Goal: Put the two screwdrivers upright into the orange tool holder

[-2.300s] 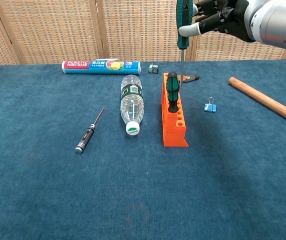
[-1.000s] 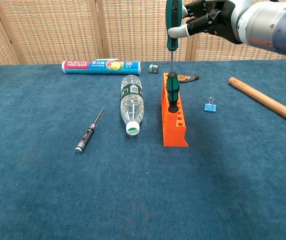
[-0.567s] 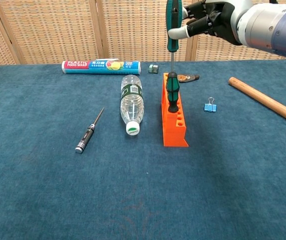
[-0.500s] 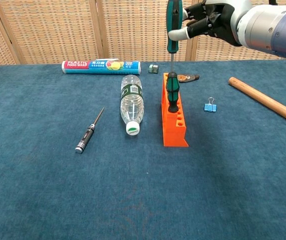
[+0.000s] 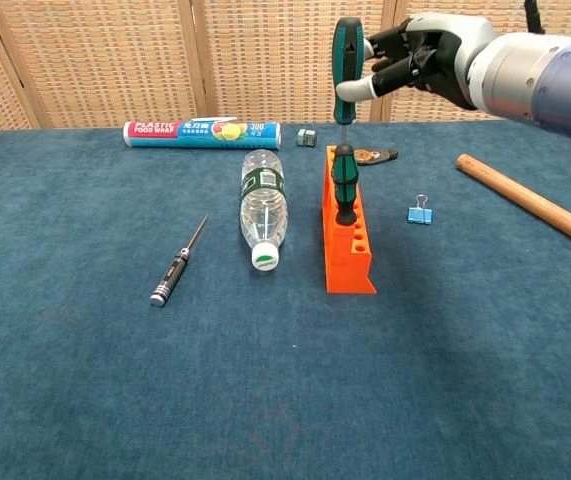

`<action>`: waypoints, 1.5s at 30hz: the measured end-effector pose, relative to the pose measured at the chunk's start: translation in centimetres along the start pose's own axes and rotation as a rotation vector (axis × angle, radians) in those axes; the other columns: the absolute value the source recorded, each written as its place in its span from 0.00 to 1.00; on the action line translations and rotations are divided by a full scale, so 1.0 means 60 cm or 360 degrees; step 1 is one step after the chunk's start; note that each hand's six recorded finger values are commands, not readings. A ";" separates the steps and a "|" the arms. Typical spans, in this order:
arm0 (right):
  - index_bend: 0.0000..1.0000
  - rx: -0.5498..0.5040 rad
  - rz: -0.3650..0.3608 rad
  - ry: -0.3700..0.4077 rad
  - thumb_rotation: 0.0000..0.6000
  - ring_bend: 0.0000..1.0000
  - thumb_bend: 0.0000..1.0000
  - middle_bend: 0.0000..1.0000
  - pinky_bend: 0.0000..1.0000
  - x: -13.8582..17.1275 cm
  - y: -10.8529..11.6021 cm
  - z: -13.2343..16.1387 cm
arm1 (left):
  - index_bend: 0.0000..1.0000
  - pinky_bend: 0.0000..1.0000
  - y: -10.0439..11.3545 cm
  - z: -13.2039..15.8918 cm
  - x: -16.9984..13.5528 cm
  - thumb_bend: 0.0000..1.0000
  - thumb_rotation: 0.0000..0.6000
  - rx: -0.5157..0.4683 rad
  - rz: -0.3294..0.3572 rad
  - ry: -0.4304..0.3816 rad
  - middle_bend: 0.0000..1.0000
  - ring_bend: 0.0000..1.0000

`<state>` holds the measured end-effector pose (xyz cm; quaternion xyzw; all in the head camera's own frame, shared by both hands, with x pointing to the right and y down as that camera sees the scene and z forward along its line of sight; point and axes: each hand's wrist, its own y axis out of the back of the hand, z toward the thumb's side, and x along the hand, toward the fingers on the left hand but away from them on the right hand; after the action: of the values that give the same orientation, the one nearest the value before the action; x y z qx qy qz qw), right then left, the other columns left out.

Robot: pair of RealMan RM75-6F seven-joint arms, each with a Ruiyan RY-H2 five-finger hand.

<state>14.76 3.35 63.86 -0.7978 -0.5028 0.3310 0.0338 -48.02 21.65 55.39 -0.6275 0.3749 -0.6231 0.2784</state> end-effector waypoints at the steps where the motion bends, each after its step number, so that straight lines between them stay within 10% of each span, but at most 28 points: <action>1: 0.62 0.0006 0.0003 -0.0006 1.00 0.00 0.39 0.10 0.01 -0.001 -0.003 -0.004 | 0.00 0.00 0.000 0.000 0.000 0.00 1.00 0.0000 0.0000 0.0001 0.00 0.00; 45: 0.62 0.0063 0.0091 -0.0100 1.00 0.00 0.39 0.10 0.01 -0.011 -0.049 -0.072 | 0.00 0.00 -0.004 -0.003 0.006 0.00 1.00 0.0000 -0.0025 0.0020 0.00 0.00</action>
<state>14.72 5.47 68.68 -0.8002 -0.4740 0.3666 0.0243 -48.21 21.52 55.81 -0.6265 0.3718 -0.6291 0.2711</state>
